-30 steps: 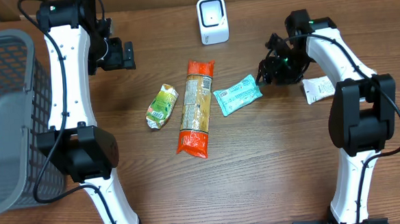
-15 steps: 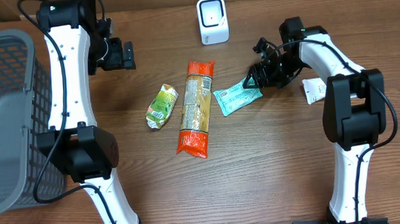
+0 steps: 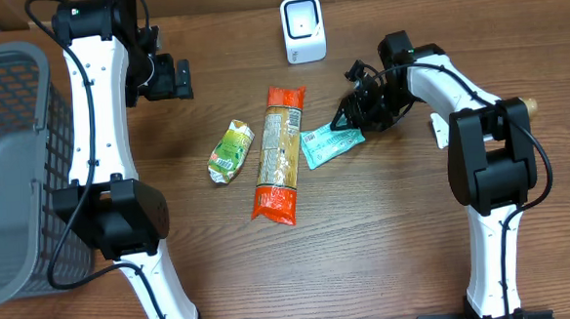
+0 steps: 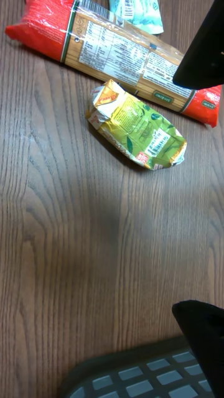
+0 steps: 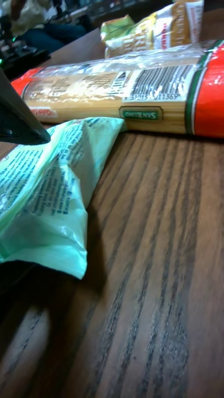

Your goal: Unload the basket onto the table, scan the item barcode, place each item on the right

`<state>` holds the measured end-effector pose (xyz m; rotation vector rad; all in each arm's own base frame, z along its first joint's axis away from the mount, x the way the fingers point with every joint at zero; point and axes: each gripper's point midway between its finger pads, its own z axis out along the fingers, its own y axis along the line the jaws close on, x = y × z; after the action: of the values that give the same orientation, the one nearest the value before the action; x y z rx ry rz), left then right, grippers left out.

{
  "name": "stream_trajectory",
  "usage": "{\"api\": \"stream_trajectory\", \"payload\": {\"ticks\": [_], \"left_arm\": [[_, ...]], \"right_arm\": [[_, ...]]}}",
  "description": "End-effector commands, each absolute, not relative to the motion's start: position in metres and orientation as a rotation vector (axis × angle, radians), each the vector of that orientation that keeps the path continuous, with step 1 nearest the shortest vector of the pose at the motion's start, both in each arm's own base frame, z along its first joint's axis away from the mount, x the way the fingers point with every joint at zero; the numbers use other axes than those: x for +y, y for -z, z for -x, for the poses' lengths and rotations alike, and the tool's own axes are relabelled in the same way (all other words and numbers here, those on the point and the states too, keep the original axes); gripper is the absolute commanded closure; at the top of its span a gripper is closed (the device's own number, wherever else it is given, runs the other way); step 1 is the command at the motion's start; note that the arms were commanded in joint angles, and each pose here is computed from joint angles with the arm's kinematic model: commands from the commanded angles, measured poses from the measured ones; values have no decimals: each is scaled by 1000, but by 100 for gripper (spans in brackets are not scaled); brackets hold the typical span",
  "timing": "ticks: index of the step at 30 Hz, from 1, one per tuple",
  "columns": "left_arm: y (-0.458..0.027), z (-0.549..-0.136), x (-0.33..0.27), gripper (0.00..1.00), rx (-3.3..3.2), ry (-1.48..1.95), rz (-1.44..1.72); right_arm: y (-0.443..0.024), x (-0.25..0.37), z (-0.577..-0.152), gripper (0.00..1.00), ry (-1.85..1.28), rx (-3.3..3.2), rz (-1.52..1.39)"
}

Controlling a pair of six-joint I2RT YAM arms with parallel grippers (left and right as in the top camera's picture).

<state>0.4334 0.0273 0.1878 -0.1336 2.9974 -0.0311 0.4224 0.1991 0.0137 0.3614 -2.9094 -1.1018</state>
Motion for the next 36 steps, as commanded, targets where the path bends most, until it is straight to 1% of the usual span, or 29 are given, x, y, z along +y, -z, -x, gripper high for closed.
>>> {"api": "stream_trajectory", "payload": {"ticks": [1,2,4,5,11,17,20,23,27,36], "left_arm": [[-184,-434,28,0,3009,21,104],[-184,-434,28,0,3009,21,104],[-184,-434,28,0,3009,21,104],[-184,-434,28,1,3009,21,104],[-184,-434,28,1,3009,21,104],[-184,-434,28,0,3009,21,104],[-184,-434,28,1,3009,21,104],[-184,-434,28,0,3009,21,104],[-184,-434,28,1,3009,21,104],[-184,-434,28,0,3009,21,104]], "right_arm": [[24,188,-408,44,923,-2901,-268],[24,188,-408,49,924,-2901,-269],[24,189,-409,63,926,-2902,-269],[23,189,-409,71,933,-2901,-269],[19,194,-407,96,982,-2876,-265],[1,195,-404,96,1122,-2791,-196],[-19,195,-405,96,1229,-2749,-234],[-47,192,-405,96,1305,-2734,-254],[-83,189,-402,96,1323,-2766,-277],[-194,188,-395,96,1436,-2961,-495]]}}
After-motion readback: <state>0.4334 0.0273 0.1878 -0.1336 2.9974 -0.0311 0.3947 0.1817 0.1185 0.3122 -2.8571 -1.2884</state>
